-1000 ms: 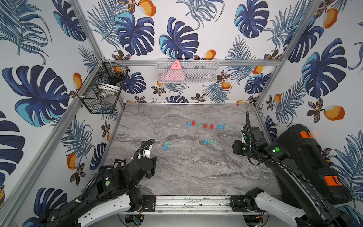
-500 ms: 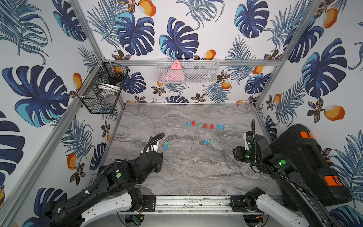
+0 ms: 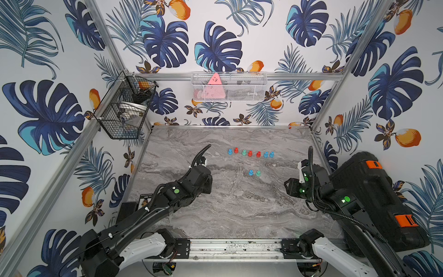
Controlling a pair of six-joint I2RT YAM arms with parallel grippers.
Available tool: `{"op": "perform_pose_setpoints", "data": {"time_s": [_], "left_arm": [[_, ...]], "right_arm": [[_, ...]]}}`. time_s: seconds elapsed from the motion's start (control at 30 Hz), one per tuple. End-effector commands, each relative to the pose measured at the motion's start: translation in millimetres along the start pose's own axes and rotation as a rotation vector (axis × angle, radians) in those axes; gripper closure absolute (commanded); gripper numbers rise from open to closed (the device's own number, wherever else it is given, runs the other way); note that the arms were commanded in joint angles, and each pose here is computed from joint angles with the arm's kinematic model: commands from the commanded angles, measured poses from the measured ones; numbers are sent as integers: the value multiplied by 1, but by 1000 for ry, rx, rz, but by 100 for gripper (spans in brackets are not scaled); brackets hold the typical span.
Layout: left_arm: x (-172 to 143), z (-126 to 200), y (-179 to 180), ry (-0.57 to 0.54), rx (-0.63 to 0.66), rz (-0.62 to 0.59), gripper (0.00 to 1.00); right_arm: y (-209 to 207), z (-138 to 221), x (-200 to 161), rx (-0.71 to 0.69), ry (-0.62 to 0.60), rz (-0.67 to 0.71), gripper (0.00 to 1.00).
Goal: Close the stamp cap
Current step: Move the cover to the center of the board.
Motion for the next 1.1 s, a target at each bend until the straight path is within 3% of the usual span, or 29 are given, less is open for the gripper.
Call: {"op": "perform_pose_setpoints", "data": {"time_s": [0.0, 0.6, 1.07], "left_arm": [[8, -16, -14, 15, -115, 54, 49], [11, -119, 14, 101, -50, 248, 51], [6, -156, 41, 104, 100, 274, 51]], "right_arm": [[1, -1, 1, 4, -3, -2, 52], [4, -8, -1, 8, 22, 12, 52], [17, -12, -8, -1, 38, 75, 53]]}}
Point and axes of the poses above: each gripper's point midway between its finger pads, its own z axis back along the fingers, its own y axis along the line the jaws close on, x = y × z, the point moved 2 cm from there along z, back along the fingers, and after that the axes turned 7 degrees about z, right-handed, at the moved point
